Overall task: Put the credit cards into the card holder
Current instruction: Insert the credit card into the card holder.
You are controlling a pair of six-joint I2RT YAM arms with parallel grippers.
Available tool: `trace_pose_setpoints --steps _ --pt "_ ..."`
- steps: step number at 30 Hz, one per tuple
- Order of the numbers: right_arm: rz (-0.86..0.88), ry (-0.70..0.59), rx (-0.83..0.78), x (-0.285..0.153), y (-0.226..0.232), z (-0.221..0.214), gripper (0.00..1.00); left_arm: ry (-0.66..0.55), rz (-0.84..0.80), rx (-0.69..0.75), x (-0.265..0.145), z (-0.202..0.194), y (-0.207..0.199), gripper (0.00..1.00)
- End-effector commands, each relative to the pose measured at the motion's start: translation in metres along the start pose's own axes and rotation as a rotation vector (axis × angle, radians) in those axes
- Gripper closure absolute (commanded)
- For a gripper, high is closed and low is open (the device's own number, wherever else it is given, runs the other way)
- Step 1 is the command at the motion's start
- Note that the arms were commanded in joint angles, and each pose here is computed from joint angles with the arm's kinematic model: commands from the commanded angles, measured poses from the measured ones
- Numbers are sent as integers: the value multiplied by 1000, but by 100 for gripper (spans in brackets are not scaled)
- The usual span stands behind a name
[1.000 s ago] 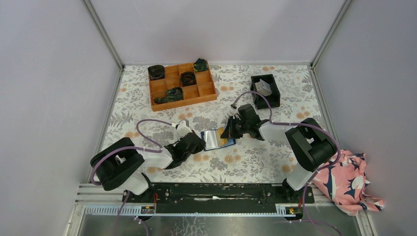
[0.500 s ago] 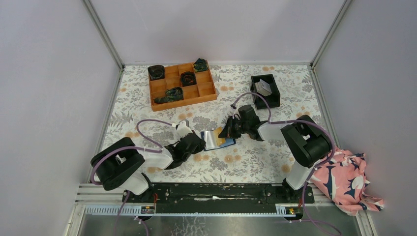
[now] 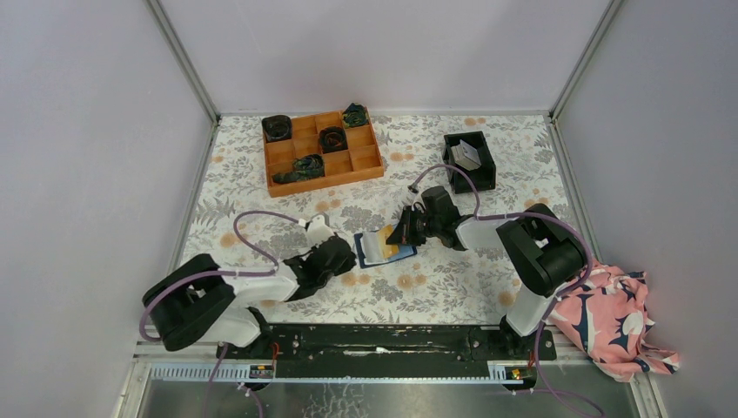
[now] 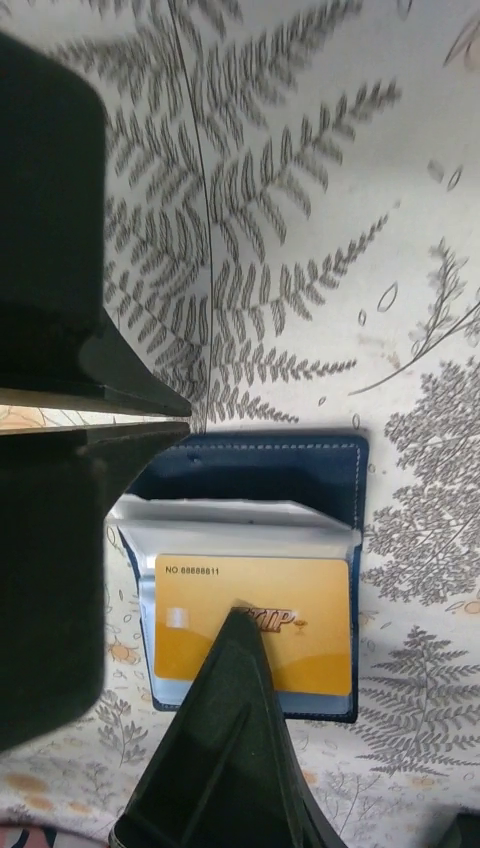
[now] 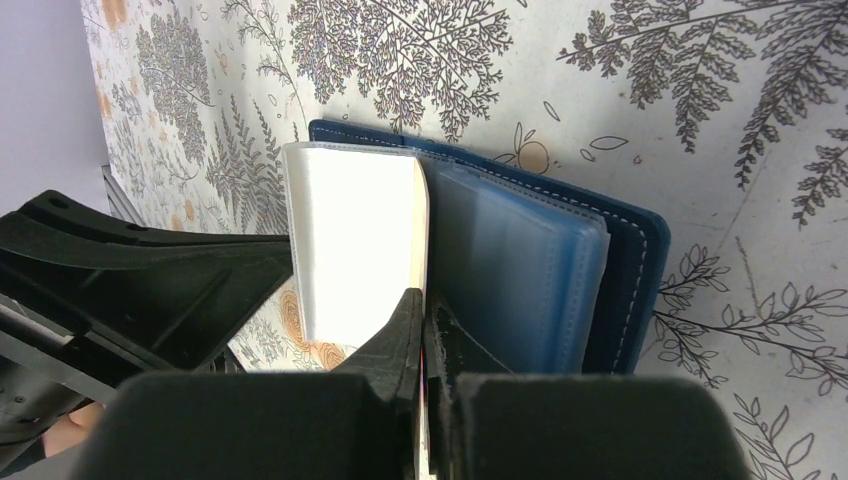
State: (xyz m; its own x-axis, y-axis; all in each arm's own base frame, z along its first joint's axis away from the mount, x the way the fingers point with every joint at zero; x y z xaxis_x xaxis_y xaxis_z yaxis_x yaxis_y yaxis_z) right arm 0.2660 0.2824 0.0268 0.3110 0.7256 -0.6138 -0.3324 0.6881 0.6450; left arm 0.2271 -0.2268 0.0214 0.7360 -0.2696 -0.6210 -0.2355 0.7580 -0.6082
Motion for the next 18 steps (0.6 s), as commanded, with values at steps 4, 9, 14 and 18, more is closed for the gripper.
trace_pose_setpoints --steps 4,9,14,18 --pt "-78 48 -2 -1 -17 -15 100 -97 -52 46 -19 32 -27 86" --pt "-77 48 -2 -1 -17 -14 100 -91 -229 20 -29 40 -75 82" --pt "-72 41 -1 -1 -15 -12 100 8 -339 10 -17 20 -110 78" --pt "-58 34 -1 -2 -11 -9 100 90 -371 -55 4 -4 -113 78"
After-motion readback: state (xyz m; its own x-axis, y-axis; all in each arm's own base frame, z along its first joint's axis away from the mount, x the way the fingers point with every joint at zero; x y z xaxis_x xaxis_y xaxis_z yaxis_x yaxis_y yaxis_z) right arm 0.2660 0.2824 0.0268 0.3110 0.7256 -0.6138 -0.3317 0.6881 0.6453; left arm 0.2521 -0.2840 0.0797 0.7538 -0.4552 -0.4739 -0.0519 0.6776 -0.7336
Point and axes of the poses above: each gripper's point midway between its finger pads, its own x axis out along the fingers, its own y axis along the line the jaws close on, z = x × y, the point moved 1 cm from there along -x, back along the fingers, and after that the axes turned 7 degrees about -x, right-handed, at the moved point
